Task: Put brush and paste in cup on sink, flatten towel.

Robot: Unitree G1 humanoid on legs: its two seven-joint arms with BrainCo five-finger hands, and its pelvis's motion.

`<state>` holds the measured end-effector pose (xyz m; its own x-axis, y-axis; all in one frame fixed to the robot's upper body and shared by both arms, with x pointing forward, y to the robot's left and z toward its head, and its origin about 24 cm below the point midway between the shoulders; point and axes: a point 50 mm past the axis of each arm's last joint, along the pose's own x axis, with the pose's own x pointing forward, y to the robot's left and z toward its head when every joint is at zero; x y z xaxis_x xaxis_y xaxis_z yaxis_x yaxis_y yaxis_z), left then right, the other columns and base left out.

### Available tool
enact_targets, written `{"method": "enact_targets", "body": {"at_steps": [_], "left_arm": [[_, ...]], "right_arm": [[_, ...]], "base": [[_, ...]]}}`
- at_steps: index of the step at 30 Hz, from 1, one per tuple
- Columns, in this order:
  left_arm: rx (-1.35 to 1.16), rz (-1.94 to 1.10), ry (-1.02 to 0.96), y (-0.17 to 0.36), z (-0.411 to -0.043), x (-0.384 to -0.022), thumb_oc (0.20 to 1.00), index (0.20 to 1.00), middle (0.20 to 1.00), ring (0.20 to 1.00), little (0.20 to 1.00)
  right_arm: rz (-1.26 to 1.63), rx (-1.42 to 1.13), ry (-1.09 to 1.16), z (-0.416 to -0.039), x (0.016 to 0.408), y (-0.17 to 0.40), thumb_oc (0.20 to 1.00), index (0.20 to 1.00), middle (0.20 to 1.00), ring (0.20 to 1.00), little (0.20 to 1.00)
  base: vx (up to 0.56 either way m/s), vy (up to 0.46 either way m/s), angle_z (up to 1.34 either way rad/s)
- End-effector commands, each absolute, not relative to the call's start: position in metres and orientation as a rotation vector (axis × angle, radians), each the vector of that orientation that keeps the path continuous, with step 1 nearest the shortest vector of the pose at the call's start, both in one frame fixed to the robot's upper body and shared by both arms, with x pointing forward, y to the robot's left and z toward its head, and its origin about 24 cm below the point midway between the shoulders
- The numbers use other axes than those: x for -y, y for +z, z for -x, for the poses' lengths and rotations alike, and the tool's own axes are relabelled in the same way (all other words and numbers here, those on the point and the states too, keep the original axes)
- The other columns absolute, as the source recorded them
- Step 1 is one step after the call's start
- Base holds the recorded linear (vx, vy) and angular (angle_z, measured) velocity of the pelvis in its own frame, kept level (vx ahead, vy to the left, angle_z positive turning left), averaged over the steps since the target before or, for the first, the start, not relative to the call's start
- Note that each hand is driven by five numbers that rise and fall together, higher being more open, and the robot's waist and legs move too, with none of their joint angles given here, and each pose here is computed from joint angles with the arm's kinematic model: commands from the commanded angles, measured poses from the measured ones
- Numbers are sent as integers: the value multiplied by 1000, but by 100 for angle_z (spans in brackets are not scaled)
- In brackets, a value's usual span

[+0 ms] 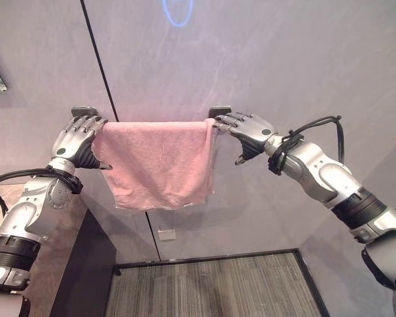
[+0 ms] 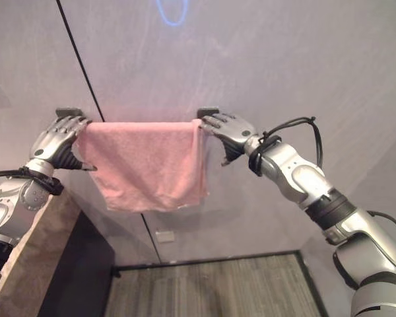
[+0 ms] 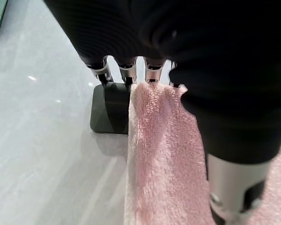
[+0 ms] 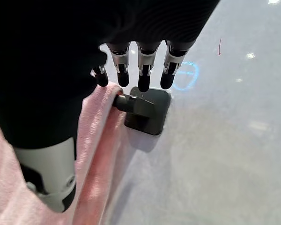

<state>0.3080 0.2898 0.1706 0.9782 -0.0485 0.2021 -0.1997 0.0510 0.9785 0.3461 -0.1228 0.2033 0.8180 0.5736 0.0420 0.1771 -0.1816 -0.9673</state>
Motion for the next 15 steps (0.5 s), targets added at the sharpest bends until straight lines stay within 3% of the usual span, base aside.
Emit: {"method": "enact_targets", "body": {"at_steps": [1,15], "left_arm": [[-36,-1530,130,146,-299,-321,1000,1000,1000,1000,1000],[-15,-1529,110,148,-299,-317,1000,1000,1000,1000,1000]], "right_arm": [[1791,672,259,-356,114,246,1000,1000,1000,1000,1000],[1953,584,361,-360,114,228,1000,1000,1000,1000,1000]], "base": [[0,0,0],[13,-1,3]]}}
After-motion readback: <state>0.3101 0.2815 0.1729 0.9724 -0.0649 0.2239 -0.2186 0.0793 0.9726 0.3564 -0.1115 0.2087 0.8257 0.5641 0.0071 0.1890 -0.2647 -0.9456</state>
